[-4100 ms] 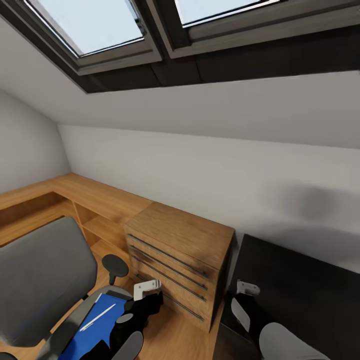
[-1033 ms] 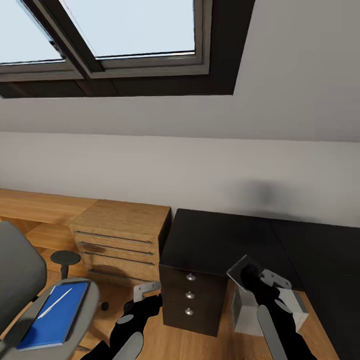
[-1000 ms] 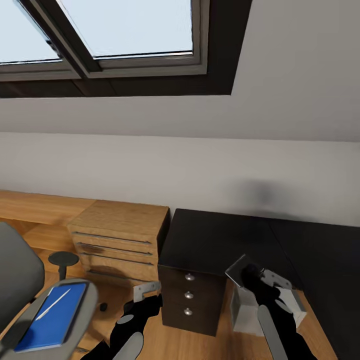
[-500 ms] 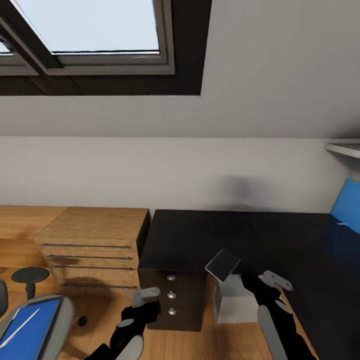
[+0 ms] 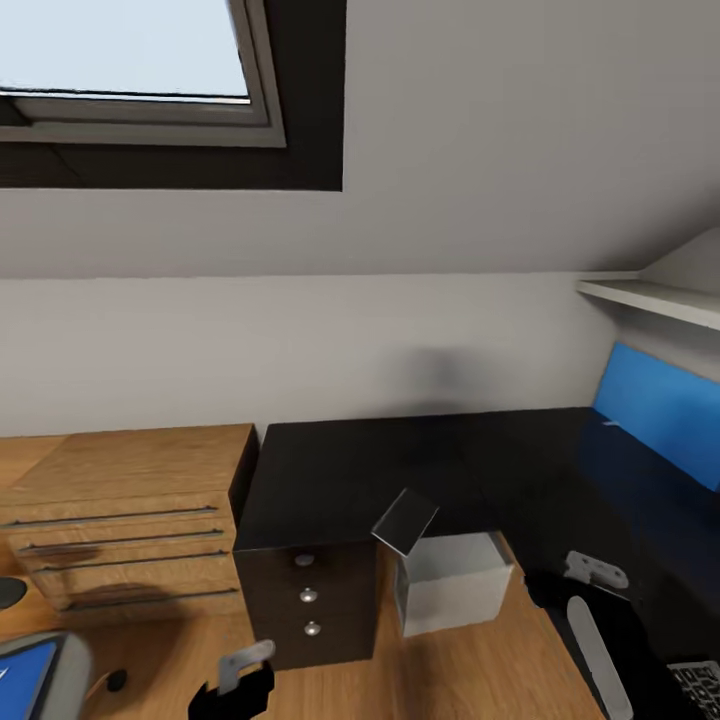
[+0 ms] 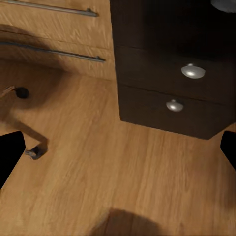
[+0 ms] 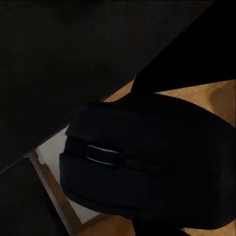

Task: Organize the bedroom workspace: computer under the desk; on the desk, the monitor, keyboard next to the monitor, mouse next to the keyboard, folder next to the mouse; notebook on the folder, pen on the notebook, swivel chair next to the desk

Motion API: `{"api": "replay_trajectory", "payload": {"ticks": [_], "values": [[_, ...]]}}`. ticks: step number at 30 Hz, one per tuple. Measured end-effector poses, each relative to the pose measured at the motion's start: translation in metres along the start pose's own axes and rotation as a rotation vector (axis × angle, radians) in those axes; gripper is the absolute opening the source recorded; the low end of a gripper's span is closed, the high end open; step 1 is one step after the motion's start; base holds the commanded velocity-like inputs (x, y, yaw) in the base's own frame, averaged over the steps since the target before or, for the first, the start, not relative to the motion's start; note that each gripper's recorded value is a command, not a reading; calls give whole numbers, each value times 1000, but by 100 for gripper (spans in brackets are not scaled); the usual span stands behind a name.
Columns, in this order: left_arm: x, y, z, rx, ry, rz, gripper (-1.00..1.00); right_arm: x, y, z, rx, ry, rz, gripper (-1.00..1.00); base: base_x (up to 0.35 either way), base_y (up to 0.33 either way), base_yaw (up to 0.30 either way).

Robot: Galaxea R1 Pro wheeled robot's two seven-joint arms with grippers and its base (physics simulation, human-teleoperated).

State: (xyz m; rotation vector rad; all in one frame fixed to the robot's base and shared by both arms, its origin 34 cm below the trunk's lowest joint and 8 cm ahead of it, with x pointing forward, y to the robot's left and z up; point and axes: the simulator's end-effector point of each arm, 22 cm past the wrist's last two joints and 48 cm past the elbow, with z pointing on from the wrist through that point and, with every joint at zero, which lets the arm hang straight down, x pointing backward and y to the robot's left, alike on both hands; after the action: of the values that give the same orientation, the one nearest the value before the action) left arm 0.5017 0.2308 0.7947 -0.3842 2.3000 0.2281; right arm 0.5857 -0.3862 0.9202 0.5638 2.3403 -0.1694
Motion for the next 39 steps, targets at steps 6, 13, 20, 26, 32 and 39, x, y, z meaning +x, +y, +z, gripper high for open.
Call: {"api": "replay_trajectory", "payload": {"ticks": [6, 13, 20, 26, 32, 39], "values": [[1, 5, 0, 1, -14, 12, 100, -22, -62, 8, 79, 36, -37, -100, 0, 0, -291], [4, -10, -9, 49, -56, 31, 100, -27, -108, 41, 141, 133, -28, -100, 0, 0, -291], [5, -11, -9, 51, -55, 33, 100, -28, -111, 48, 154, 128, -19, -100, 0, 0, -237], [7, -11, -9, 51, -50, 36, 100, -36, -99, 50, 165, 74, -103, -100, 0, 0, -34], [9, -12, -10, 53, -48, 41, 100, -38, -67, 51, 166, 13, -257, -100, 0, 0, -3], [9, -12, -10, 53, -48, 42, 100, -36, -60, 51, 165, 9, -272, -100, 30, 0, 0]]}}
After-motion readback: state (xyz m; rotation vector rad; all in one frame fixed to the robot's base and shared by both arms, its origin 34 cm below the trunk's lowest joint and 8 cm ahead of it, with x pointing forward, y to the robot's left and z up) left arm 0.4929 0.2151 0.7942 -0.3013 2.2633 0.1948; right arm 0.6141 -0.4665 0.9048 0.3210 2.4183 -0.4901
